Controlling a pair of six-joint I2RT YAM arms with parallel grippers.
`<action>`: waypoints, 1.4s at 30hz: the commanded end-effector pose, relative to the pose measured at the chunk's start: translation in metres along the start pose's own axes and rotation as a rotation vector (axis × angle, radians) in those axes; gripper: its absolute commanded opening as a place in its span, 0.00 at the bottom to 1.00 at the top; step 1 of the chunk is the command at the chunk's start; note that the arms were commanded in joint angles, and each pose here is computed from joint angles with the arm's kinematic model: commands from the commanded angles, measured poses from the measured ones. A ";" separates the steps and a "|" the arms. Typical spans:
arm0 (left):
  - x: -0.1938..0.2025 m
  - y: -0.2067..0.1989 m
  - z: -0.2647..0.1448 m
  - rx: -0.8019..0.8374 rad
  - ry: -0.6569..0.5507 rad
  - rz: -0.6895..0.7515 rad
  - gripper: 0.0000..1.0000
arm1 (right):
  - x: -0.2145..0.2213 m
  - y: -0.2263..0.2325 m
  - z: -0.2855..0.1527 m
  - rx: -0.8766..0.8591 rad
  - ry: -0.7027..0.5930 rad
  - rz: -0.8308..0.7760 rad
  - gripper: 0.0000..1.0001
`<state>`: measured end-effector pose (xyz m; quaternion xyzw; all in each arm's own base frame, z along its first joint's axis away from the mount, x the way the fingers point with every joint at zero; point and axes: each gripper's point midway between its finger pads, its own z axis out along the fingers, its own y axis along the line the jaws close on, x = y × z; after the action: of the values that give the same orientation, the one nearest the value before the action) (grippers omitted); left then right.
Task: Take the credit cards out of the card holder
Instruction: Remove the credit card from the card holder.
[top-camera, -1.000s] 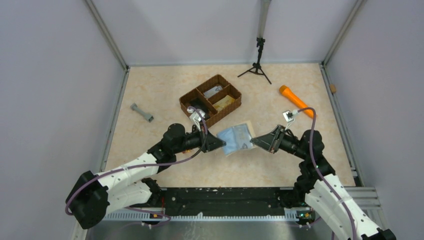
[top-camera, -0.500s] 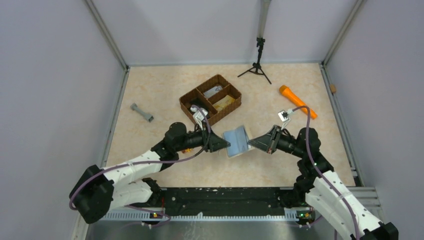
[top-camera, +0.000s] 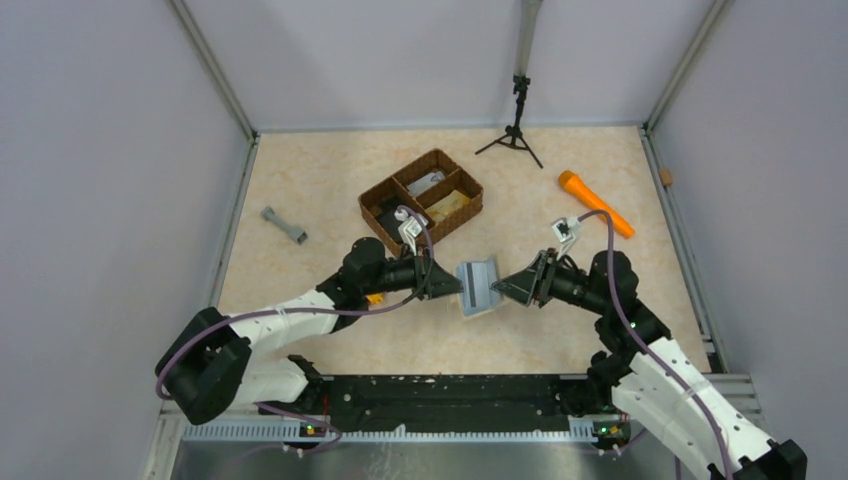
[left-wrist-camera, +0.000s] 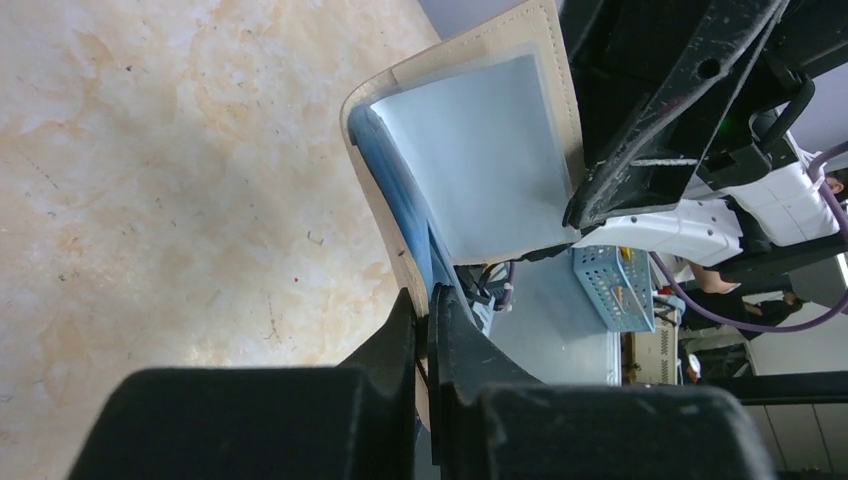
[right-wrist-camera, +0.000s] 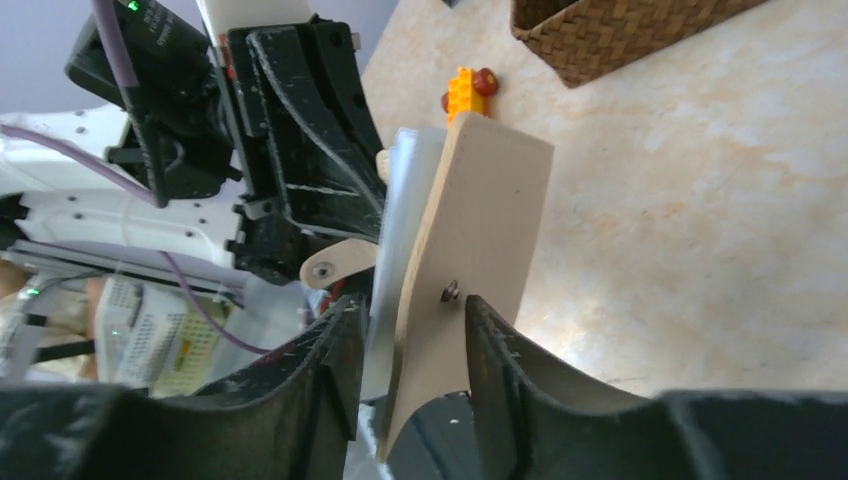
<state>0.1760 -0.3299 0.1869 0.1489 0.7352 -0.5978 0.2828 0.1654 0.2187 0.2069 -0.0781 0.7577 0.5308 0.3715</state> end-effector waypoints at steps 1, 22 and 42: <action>-0.021 -0.030 0.002 0.099 -0.044 0.066 0.00 | -0.011 0.003 -0.003 0.027 -0.023 -0.070 0.50; -0.019 -0.037 -0.016 0.086 -0.071 0.102 0.00 | -0.026 -0.019 -0.017 0.204 -0.134 -0.052 0.15; -0.021 -0.039 -0.017 0.113 -0.086 0.085 0.53 | -0.025 0.028 -0.008 -0.069 -0.122 0.024 0.00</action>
<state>0.1647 -0.3184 0.2161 0.1635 0.7055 -0.6149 0.3122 0.1691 0.2106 0.2189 -0.0329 0.7482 0.5322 0.3948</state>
